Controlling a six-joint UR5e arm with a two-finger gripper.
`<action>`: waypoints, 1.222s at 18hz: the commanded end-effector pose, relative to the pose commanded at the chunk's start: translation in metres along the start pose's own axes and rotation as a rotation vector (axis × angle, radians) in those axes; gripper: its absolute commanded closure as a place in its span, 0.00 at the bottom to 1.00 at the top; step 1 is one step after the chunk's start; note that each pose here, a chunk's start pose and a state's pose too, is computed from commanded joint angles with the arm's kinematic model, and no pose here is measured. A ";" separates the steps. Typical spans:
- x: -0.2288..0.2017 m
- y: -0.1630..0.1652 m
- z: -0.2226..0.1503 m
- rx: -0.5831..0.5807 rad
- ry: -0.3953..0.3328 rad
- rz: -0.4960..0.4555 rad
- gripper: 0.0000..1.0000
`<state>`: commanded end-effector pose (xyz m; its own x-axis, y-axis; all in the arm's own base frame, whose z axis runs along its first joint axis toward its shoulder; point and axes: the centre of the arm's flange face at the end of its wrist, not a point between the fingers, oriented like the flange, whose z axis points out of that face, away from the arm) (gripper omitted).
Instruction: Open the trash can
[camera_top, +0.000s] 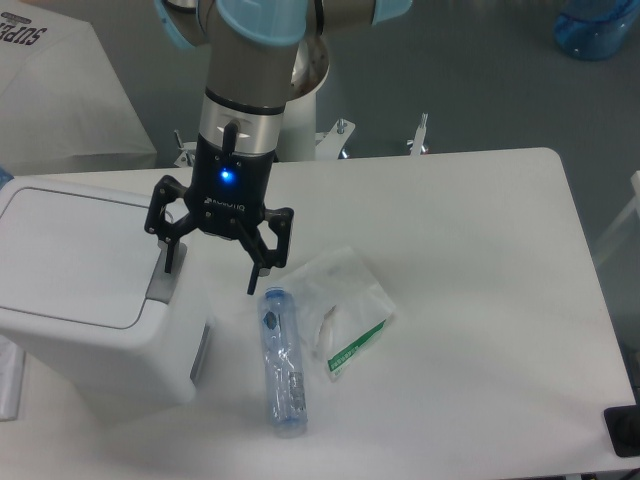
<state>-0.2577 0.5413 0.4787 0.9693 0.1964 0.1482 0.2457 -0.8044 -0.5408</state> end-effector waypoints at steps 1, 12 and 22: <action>-0.001 0.000 0.002 0.001 -0.001 0.002 0.00; -0.004 -0.004 0.004 0.006 -0.003 -0.005 0.00; -0.096 -0.022 0.000 0.031 -0.083 -0.070 0.00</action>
<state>-0.3556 0.5397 0.4763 0.9471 0.2986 0.1180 0.3120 -0.7694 -0.5574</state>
